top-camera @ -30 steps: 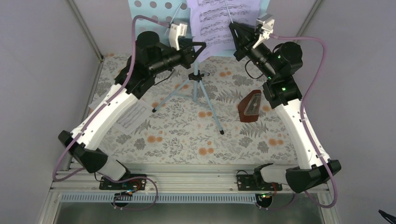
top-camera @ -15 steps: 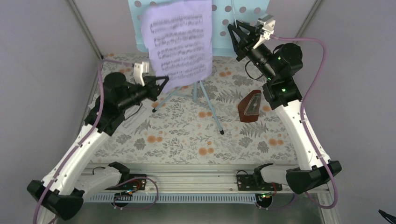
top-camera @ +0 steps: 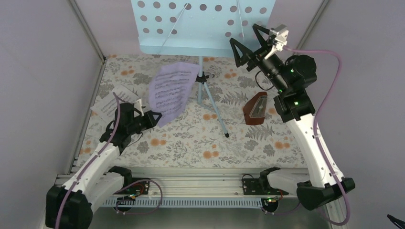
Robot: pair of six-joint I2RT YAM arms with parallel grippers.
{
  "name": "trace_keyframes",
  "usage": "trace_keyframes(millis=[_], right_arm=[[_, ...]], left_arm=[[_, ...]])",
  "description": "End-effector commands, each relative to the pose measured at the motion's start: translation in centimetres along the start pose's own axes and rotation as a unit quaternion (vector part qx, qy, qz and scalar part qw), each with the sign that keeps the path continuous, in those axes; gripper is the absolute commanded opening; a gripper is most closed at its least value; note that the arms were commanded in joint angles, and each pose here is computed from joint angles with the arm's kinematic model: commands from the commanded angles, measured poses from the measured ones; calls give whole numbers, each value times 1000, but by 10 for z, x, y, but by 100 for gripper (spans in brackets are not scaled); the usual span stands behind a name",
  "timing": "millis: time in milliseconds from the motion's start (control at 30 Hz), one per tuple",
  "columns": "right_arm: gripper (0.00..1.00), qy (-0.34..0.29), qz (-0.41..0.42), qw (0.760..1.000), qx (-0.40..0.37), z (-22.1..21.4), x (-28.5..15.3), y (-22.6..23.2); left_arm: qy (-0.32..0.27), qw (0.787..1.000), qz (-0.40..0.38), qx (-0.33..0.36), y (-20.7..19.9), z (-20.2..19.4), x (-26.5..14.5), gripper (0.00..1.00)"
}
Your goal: Pack up the instrument practice props
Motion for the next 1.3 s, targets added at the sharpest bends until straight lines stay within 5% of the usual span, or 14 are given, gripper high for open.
trace_keyframes(millis=[0, 600, 1267], right_arm=[[100, -10, -18, 1000, -16, 12, -22, 1], [100, -1, -90, 995, -33, 9, -74, -3], [100, 18, -95, 995, -13, -10, -77, -4]], left_arm=[[-10, 999, -14, -47, 27, 9, 3, 3], [-79, 962, 58, -255, 167, 15, -41, 2], [-76, 966, 91, -230, 197, 37, -41, 2]])
Point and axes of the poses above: each gripper's point midway between its finger pads, its own x axis out along the fingers, its own y axis along the line the jaws close on, z = x × y, the point moved 1 cm from there along -x, back along the fingers, and after that the axes turned 6 degrees about -x, right-handed, at the moved point
